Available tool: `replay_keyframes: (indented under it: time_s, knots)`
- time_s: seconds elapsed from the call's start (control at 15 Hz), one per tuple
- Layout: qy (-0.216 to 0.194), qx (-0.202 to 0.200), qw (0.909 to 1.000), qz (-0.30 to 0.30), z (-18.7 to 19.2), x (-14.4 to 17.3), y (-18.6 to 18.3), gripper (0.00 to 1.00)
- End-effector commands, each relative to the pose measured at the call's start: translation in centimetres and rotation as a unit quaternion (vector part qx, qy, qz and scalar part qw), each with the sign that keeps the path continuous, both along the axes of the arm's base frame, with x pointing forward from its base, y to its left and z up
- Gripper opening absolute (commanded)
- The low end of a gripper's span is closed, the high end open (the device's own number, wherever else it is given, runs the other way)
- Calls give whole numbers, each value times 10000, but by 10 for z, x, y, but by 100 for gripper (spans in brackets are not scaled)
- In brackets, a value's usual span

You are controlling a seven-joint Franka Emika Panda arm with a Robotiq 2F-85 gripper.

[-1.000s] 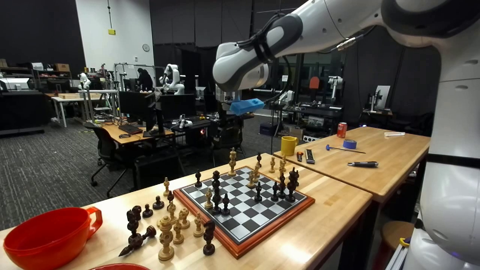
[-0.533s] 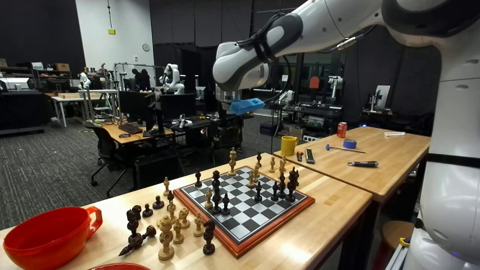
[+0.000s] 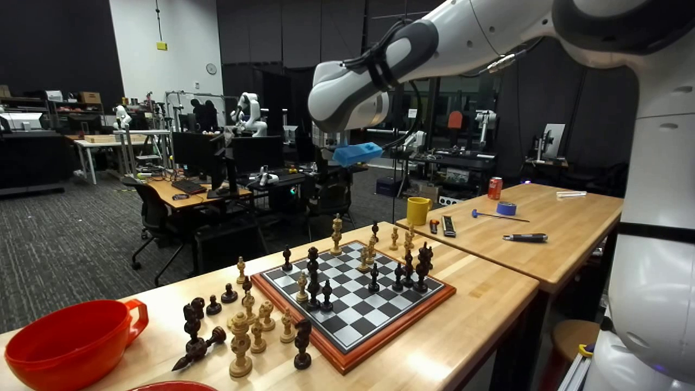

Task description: Move one black chess piece away from you

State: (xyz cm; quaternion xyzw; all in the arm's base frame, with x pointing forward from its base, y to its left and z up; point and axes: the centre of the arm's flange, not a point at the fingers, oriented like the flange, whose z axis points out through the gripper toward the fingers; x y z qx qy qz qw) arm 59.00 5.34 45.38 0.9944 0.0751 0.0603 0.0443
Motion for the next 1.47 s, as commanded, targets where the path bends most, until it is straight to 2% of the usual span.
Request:
replay_keyframes:
  time_s: [0.0,0.13,0.4,0.6,0.87,1.07,1.27,1.33,1.4]
  knots:
    - [0,0,10000,0,0,0,0,100]
    - [-72,31,10000,15,15,-2,3,100]
    - [-109,57,9999,29,48,-37,8,100]
    - [122,-94,9998,-88,57,-63,5,100]
    - [564,-213,9975,-379,23,-99,3,100]
    - [616,-224,9967,-472,-15,-118,10,100]
    - [478,-130,9969,-615,-49,-119,11,100]
    - [662,-138,9964,-517,-37,-106,8,100]
    - [625,-121,9965,-543,-46,-108,9,100]
